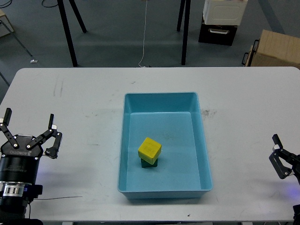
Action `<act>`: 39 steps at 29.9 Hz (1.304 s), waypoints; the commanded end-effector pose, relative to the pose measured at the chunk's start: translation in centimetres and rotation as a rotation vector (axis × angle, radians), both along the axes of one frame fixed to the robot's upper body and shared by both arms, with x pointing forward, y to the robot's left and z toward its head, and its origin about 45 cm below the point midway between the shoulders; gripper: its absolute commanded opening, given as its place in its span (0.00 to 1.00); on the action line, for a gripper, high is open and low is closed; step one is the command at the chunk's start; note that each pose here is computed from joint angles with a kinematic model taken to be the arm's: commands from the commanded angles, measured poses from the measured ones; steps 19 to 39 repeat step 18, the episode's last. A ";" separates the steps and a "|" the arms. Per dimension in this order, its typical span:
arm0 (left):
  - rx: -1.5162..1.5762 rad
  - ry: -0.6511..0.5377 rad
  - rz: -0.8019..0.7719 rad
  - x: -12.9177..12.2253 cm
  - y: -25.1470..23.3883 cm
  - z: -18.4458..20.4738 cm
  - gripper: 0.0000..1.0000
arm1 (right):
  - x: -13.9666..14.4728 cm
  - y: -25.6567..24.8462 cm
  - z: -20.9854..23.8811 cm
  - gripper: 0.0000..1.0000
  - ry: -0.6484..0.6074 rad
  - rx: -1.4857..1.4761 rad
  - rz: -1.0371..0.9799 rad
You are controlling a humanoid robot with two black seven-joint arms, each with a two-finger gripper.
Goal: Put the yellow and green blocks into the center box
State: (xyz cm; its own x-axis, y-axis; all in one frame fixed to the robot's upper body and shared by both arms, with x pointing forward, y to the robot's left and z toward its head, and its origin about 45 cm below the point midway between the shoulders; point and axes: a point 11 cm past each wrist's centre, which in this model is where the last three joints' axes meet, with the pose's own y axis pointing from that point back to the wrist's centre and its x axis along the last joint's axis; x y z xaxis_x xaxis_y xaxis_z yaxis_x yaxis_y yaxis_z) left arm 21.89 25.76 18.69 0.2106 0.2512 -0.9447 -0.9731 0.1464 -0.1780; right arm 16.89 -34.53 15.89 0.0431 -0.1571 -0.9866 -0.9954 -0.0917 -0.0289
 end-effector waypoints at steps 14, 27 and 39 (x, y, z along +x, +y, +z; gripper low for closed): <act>-0.013 -0.004 -0.012 -0.3 -0.4 -0.1 1.00 | -0.7 -0.7 -0.4 0.99 0.012 0.001 -0.045; -0.014 -0.003 -0.015 -0.3 -0.5 -0.1 1.00 | -0.7 -0.7 -0.4 0.99 0.011 0.004 -0.044; -0.014 -0.003 -0.015 -0.3 -0.5 -0.1 1.00 | -0.7 -0.7 -0.4 0.99 0.011 0.004 -0.044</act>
